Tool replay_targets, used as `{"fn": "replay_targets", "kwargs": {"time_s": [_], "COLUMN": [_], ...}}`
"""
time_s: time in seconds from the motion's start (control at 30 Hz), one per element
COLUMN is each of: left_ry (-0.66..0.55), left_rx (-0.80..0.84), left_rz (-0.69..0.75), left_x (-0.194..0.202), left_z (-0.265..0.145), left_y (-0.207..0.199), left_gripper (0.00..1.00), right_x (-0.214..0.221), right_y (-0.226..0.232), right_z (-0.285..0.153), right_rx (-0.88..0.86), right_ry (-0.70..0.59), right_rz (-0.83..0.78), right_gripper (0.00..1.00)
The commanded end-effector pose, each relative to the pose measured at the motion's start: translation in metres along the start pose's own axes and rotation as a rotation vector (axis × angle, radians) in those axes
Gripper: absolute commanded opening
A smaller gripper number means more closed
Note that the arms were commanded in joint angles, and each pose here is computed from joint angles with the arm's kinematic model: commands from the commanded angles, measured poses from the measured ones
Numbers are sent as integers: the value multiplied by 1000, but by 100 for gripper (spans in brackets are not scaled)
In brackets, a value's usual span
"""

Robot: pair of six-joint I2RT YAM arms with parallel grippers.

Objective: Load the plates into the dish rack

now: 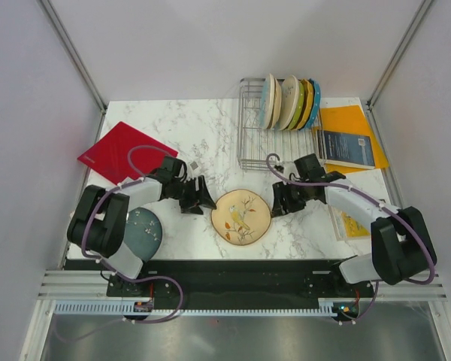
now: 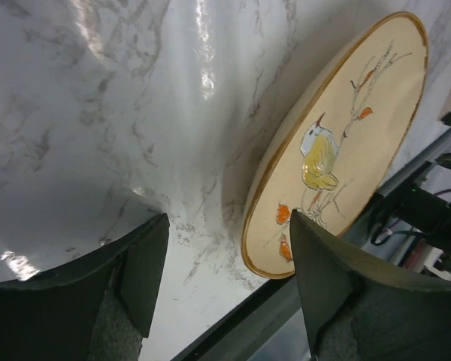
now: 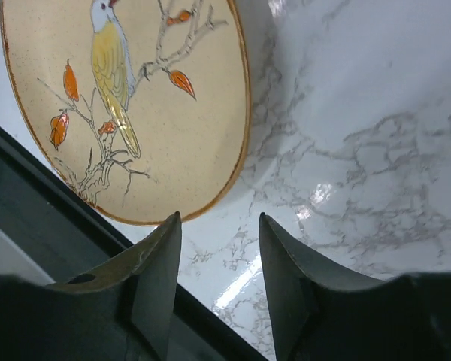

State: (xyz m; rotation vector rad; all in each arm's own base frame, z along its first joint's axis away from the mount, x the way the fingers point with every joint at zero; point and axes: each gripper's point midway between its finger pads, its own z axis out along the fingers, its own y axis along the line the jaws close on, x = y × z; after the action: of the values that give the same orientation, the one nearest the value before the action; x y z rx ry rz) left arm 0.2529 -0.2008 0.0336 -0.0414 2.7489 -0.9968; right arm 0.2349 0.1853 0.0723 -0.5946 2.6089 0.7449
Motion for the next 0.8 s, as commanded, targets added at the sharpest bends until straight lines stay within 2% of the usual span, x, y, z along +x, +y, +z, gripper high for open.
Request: {"fn": "replay_targets", "kwargs": {"time_s": [0.0, 0.13, 0.3, 0.33, 0.4, 0.47, 0.63, 0.77], "left_ry": [25, 79, 132, 138, 153, 161, 170, 179], "left_rx": [83, 111, 133, 133, 138, 146, 170, 178], "left_rz": [20, 25, 25, 22, 35, 55, 56, 61], "left_x": [-8, 4, 15, 16, 17, 17, 17, 20], "left_z": [14, 29, 38, 39, 38, 39, 41, 41], "left_y": [-21, -26, -26, -25, -26, -26, -30, -34], "left_gripper": [70, 61, 30, 16, 3, 2, 2, 2], "right_x": [17, 27, 29, 30, 30, 32, 35, 20], "right_y": [-1, -7, 0, 1, -3, -4, -10, -12], "right_z": [-1, 5, 9, 11, 16, 22, 36, 45], "right_rx": [-132, -186, -275, -289, -313, -347, -351, -390], "right_ry": [4, -22, -40, -29, -52, -57, -37, -68], "right_rz": [217, 322, 356, 390, 457, 538, 572, 608], "right_gripper": [56, 62, 62, 62, 62, 62, 62, 61]}}
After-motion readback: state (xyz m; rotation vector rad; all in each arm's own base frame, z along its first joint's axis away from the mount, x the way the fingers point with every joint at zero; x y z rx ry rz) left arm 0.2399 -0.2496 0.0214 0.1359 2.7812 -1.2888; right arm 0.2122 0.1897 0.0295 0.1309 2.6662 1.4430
